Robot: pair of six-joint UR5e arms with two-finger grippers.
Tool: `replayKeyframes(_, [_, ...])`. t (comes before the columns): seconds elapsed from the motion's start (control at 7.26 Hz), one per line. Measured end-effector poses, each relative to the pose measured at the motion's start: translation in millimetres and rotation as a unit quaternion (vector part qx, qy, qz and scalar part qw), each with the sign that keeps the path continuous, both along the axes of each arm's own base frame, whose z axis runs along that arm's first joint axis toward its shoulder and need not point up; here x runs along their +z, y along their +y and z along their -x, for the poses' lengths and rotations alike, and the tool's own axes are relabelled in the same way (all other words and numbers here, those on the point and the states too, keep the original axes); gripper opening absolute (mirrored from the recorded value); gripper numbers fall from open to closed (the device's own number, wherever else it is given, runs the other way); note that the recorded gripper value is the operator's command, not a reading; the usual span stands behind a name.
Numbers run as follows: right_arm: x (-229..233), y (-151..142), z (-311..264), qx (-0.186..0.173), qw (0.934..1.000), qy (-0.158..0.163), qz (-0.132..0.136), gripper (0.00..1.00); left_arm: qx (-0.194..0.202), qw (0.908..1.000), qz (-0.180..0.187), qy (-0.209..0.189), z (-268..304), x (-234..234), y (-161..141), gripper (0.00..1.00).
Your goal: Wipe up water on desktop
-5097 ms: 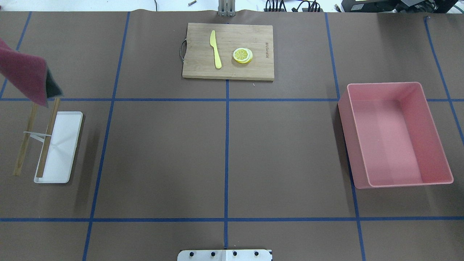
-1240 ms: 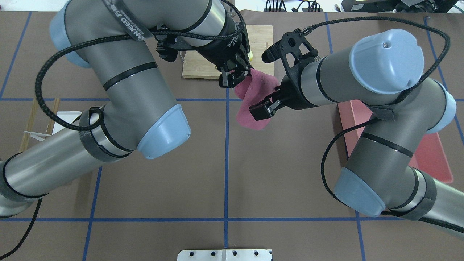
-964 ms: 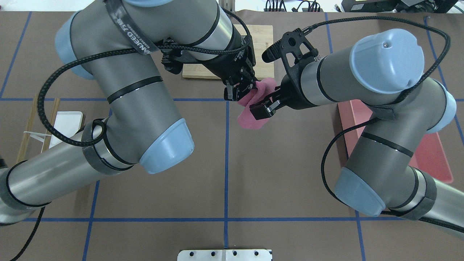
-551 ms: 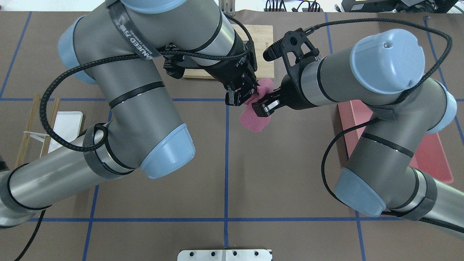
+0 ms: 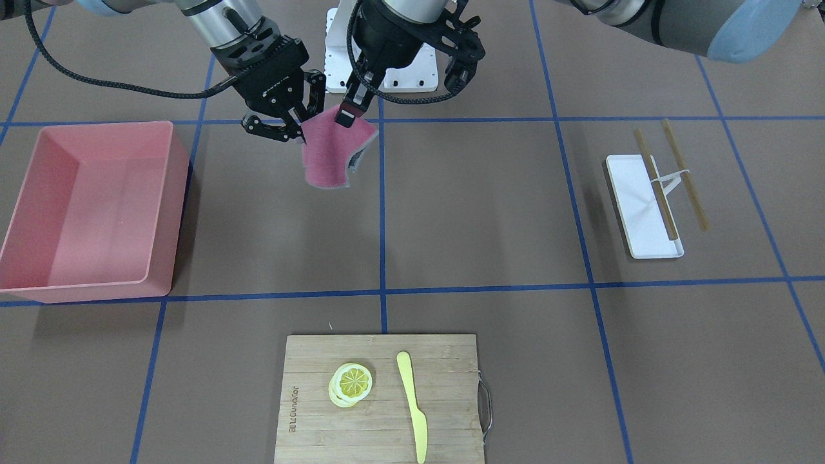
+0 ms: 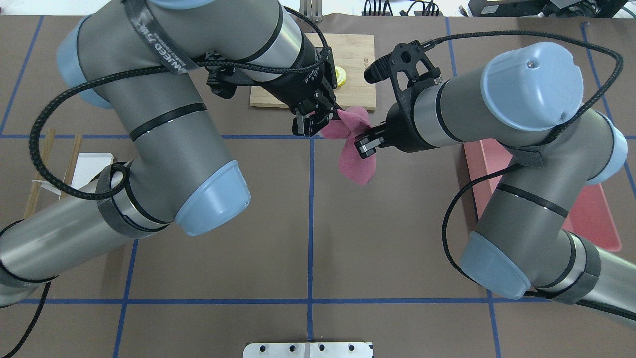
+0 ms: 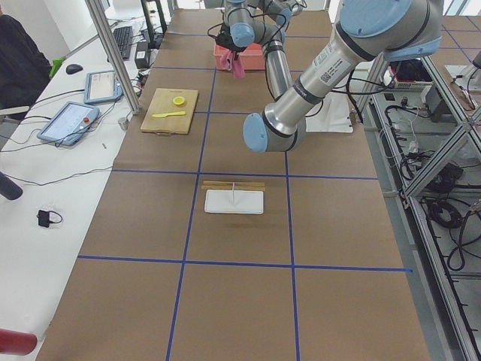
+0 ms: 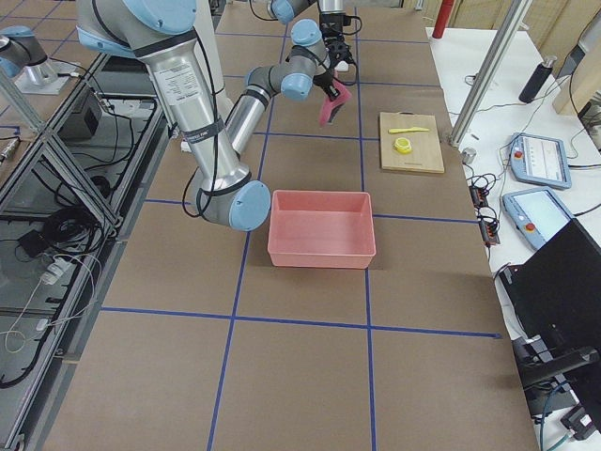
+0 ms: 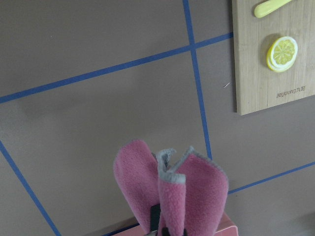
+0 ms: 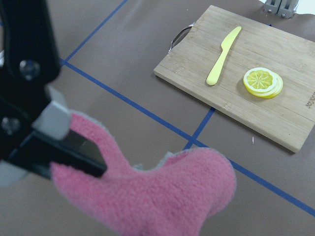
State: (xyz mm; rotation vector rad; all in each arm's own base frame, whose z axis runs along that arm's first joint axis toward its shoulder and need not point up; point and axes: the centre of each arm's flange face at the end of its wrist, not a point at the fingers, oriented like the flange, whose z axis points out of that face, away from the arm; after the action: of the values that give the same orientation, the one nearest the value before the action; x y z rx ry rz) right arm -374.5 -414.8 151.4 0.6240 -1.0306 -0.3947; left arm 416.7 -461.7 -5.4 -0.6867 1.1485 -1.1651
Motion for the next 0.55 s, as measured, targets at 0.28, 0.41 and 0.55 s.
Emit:
replayKeyframes(0.28, [0, 0, 0, 0.002, 1.0, -0.002, 0.005, 0.0, -0.001, 0.9999, -0.007, -0.007, 0, 10, -5, 0.64])
replayKeyframes(0.41, [0, 0, 0, 0.003, 1.0, -0.003, 0.008, 0.0, 0.004, 0.9997, -0.023, -0.012, -1, 14, -5, 0.97])
replayKeyframes(0.55, [0, 0, 0, 0.004, 0.9999, -0.004, 0.009, 0.0, 0.01, 0.999, -0.039, -0.018, -1, 19, -6, 0.98])
